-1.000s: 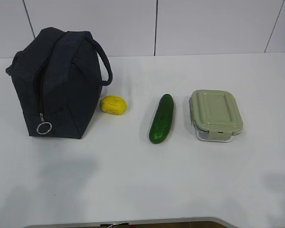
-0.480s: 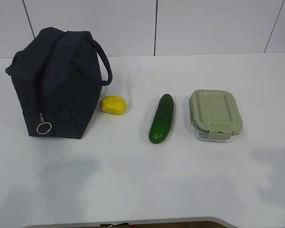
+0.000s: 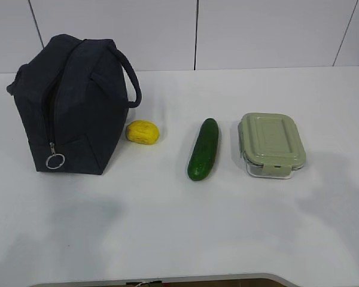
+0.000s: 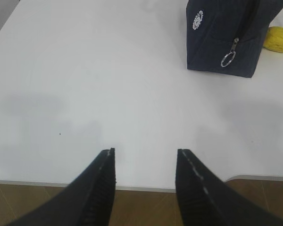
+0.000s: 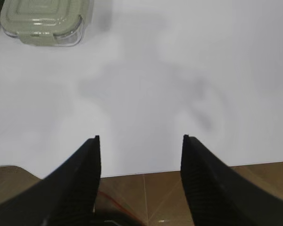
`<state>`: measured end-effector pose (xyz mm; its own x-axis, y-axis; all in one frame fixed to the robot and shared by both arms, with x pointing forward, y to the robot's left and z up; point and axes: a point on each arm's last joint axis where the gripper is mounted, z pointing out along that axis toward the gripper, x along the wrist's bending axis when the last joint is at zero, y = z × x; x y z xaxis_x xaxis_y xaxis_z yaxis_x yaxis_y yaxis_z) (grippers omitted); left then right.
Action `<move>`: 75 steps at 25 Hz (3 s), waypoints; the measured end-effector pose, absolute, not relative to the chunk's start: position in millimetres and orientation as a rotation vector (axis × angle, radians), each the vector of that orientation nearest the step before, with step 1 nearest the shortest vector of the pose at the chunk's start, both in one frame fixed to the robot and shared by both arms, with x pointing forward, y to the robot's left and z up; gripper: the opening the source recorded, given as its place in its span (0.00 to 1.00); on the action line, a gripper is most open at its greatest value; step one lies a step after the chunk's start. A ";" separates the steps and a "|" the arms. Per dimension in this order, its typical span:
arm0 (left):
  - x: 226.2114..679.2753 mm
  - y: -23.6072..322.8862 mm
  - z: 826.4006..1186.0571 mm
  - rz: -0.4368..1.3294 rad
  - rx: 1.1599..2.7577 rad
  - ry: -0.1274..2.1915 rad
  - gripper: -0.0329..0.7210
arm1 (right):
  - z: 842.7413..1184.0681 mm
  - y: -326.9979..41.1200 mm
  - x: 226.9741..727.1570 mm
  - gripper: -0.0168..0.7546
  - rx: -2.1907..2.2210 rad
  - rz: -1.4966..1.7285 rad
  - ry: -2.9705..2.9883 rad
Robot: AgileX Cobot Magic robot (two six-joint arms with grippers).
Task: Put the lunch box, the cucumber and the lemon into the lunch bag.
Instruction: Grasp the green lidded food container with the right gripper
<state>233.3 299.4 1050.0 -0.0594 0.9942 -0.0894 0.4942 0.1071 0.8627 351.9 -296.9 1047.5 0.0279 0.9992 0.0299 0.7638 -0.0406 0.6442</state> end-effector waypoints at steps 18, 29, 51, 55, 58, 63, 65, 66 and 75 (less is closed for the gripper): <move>233.3 299.4 1050.0 0.865 1.479 1.654 0.45 | 1069.0 -266.2 515.9 0.59 2.140 0.822 2.188; 233.3 299.4 1050.0 0.865 1.479 1.654 0.45 | 1028.9 -313.9 569.7 0.59 2.427 1.196 2.195; 233.3 299.4 1050.0 0.865 1.479 1.654 0.45 | 994.5 -330.7 613.5 0.64 2.447 1.044 2.259; 233.3 299.4 1050.0 0.865 1.479 1.654 0.45 | 988.3 -331.8 624.0 0.76 2.448 1.079 2.256; 233.3 299.4 1050.0 0.865 1.479 1.654 0.45 | 984.1 -331.9 625.1 0.79 2.347 1.091 2.333; 233.3 299.4 1050.0 0.865 1.479 1.654 0.45 | 988.1 -327.9 628.7 0.77 2.147 1.241 2.406; 233.3 299.4 1050.0 0.865 1.479 1.654 0.45 | 990.0 -326.6 630.0 0.76 2.092 1.292 2.414; 233.3 299.4 1050.0 0.865 1.479 1.654 0.45 | 990.5 -326.2 630.3 0.76 2.076 1.305 2.416; 233.3 297.4 1050.0 0.838 1.475 1.646 0.45 | 990.1 -335.2 629.4 0.76 2.062 1.346 2.387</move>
<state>233.3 297.4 1050.0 -0.0457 0.9928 -0.1103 0.4952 0.1184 0.8607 629.4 -335.2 990.1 -0.2511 0.7081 0.6600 0.9311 -0.0096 0.3646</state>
